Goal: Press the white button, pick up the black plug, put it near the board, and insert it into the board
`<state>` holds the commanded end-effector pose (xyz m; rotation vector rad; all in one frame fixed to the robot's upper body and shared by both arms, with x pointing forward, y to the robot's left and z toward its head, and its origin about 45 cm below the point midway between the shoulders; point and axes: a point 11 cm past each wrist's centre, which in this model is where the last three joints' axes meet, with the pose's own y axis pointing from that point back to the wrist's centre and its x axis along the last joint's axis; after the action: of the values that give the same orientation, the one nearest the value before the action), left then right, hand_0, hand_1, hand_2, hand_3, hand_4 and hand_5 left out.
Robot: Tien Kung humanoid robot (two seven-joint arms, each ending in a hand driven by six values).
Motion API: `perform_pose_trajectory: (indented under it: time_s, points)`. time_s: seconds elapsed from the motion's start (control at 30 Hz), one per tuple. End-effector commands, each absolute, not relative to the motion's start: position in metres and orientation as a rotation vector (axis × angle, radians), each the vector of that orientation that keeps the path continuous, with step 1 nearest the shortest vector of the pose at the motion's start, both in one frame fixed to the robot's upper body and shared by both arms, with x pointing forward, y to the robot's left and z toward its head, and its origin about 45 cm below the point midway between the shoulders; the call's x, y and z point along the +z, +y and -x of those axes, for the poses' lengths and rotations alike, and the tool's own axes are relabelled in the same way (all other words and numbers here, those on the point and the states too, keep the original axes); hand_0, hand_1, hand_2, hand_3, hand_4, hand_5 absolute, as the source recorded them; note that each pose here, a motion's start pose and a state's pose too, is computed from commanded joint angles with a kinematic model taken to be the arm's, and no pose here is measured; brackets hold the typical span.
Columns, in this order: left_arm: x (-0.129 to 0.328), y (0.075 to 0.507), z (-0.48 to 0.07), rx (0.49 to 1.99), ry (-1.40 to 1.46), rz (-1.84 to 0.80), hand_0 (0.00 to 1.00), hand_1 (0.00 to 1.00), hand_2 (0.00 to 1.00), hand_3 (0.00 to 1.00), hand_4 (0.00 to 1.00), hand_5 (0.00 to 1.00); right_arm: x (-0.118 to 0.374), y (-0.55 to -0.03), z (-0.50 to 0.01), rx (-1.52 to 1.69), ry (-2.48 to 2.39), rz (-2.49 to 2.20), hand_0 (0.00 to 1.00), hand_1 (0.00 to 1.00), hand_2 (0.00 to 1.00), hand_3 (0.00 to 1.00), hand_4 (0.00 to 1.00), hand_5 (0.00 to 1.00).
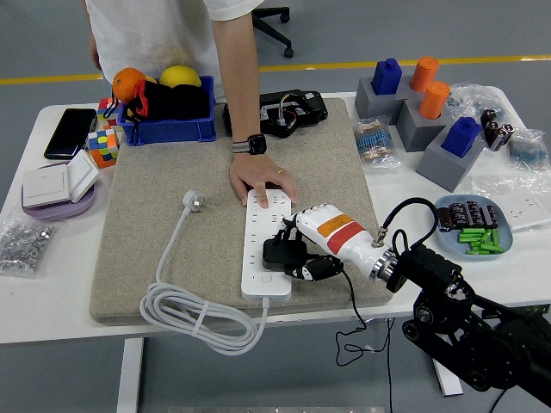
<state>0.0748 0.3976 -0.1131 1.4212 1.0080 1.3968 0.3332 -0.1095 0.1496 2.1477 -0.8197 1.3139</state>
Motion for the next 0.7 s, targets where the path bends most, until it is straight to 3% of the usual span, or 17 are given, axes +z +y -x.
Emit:
perform_pose_trajectory:
  time_s: [0.4,0.43,0.6,0.63,0.7]
  points:
    - [-0.1133,0.3970,-0.0752,1.399,1.010,-1.418,0.466,0.496,0.510,0.576,0.567,0.285,0.1526,-0.1114,-0.3360,1.299,-0.843,-2.161,0.205,0.130,0.148,0.557,0.750,0.002]
    - [-0.1132,0.3970,-0.0753,1.398,1.009,-1.419,0.467,0.496,0.509,0.578,0.567,0.284,0.1530,-0.1113,-0.3361,1.297,-0.846,-2.164,0.337,0.322,0.324,0.586,0.789,0.002]
    - [-0.1134,0.3969,-0.0747,1.400,1.012,-1.417,0.467,0.496,0.509,0.578,0.567,0.284,0.1535,-0.1121,-0.3372,1.284,-0.855,-2.172,0.337,0.322,0.324,0.586,0.789,0.002]
    - [-0.1134,0.3968,-0.0747,1.401,1.012,-1.417,0.466,0.496,0.509,0.577,0.567,0.284,0.1532,-0.1123,-0.3373,1.280,-0.855,-2.173,0.371,0.416,0.454,0.593,0.824,0.002]
    - [-0.1134,0.3968,-0.0746,1.400,1.012,-1.417,0.466,0.496,0.509,0.577,0.567,0.284,0.1526,-0.1125,-0.3372,1.273,-0.853,-2.176,0.371,0.416,0.454,0.593,0.824,0.002]
